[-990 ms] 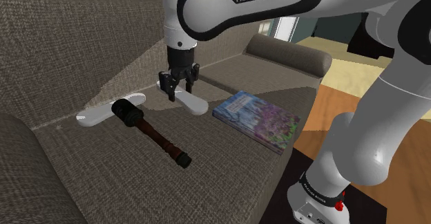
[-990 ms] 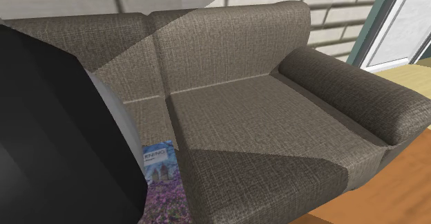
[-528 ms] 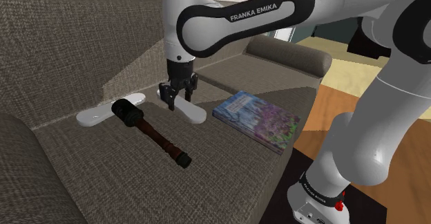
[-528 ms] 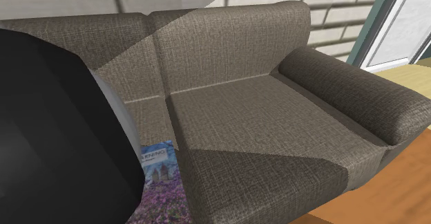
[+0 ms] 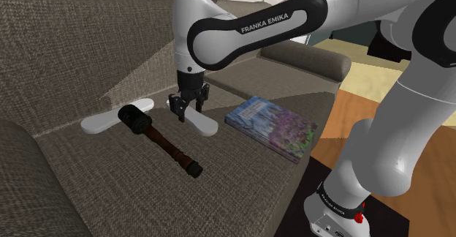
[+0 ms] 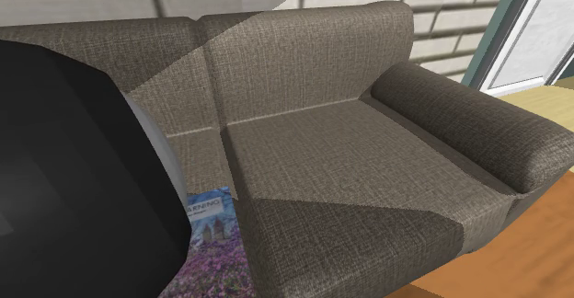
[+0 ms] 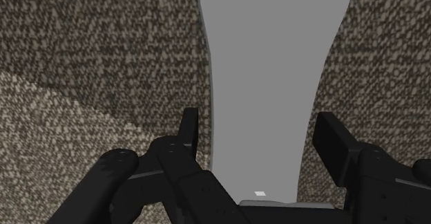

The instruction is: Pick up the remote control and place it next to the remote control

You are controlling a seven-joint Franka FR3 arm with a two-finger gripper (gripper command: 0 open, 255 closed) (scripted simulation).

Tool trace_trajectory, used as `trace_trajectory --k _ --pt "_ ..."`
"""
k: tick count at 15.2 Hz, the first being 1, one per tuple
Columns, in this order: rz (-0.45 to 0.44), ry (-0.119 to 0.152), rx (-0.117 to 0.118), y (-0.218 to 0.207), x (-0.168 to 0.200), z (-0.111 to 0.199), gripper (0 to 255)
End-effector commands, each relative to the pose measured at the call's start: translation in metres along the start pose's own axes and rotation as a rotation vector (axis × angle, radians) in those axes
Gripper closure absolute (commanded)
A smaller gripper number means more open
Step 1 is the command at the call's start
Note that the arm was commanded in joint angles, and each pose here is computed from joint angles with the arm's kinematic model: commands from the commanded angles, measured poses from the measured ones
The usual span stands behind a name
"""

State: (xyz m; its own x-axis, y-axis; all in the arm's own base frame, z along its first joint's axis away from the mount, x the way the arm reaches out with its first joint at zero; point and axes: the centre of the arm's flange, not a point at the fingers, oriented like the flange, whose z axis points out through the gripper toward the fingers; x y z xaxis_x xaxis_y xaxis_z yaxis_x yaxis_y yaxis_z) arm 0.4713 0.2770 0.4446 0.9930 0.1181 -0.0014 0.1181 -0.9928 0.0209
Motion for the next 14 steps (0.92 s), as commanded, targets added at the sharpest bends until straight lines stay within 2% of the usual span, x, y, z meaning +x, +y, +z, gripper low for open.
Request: trace_trajectory --k 1,3,4,9,13,14 --pt "0.000 0.001 0.000 0.000 0.000 0.000 255" --pt "0.000 0.001 0.000 0.000 0.000 0.000 255" --pt "0.000 0.001 0.000 0.000 0.000 0.000 0" --pt "0.000 0.001 0.000 0.000 0.000 0.000 0" --pt "0.000 0.001 0.000 0.000 0.000 -0.050 0" --pt "0.000 0.001 0.000 0.000 0.000 -0.050 0"
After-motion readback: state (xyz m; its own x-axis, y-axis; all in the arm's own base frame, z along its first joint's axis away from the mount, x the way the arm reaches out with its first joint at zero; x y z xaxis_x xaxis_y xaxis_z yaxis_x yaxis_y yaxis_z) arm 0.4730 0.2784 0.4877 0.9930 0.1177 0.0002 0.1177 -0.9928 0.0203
